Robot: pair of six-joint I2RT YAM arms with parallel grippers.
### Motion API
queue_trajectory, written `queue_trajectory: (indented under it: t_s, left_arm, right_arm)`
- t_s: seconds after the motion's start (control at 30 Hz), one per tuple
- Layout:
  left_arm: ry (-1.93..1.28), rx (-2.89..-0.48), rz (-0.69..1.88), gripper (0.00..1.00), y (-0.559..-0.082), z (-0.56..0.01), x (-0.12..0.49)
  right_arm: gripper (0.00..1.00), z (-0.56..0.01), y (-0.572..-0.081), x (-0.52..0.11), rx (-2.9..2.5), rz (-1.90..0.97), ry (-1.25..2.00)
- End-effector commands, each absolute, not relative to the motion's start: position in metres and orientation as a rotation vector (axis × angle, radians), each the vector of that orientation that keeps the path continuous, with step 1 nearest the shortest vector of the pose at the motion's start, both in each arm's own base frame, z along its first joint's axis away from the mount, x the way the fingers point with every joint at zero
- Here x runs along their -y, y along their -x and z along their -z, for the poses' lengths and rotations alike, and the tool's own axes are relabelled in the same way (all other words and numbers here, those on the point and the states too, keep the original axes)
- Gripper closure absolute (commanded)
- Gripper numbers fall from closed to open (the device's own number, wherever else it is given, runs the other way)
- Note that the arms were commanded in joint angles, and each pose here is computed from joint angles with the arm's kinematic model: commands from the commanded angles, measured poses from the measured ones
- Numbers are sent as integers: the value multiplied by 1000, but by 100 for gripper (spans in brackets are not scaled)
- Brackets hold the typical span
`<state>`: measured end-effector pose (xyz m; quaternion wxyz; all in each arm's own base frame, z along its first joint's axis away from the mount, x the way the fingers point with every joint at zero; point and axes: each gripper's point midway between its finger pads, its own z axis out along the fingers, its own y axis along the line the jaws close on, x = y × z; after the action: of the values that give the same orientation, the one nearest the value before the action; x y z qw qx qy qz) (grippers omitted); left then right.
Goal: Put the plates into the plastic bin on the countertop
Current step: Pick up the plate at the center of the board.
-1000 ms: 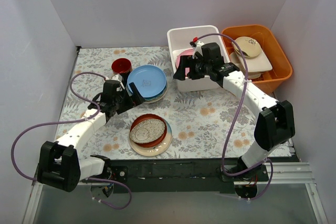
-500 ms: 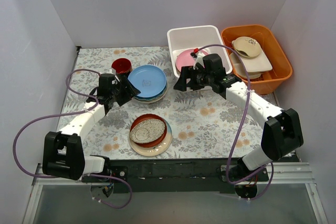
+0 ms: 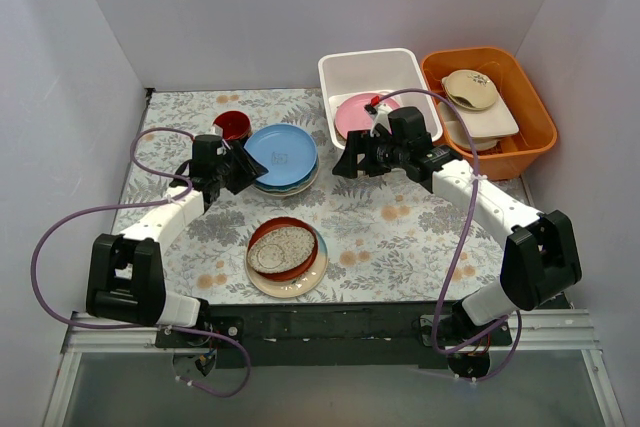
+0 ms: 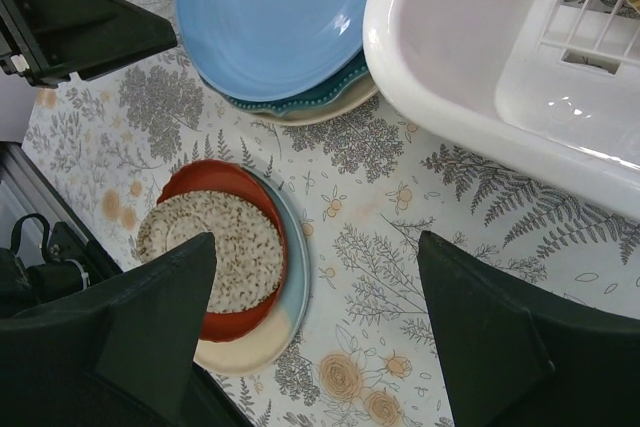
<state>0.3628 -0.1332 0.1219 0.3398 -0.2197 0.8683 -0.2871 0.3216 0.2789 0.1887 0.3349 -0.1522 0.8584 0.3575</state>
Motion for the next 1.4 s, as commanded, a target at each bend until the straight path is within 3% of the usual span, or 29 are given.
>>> queue_trajectory:
  t_s: [0.0, 0.87, 1.1, 1.23, 1.37]
  left_arm:
    - [586, -2202, 742, 53, -376, -132, 131]
    - [661, -2252, 705, 59, -387, -85, 129]
    - [684, -2256, 695, 76, -385, -69, 128]
    - [683, -2247, 682, 95, -382, -71, 125]
    - [687, -2239, 670, 100, -382, -74, 123]
  right_arm:
    - [11, -204, -323, -281, -2164, -937, 428]
    - [11, -190, -322, -282, -2196, -941, 444]
    - [11, -191, -322, -281, -2195, -937, 444]
    - [11, -190, -322, -281, -2197, -936, 445]
    - [11, -188, -321, -282, -2200, -939, 449]
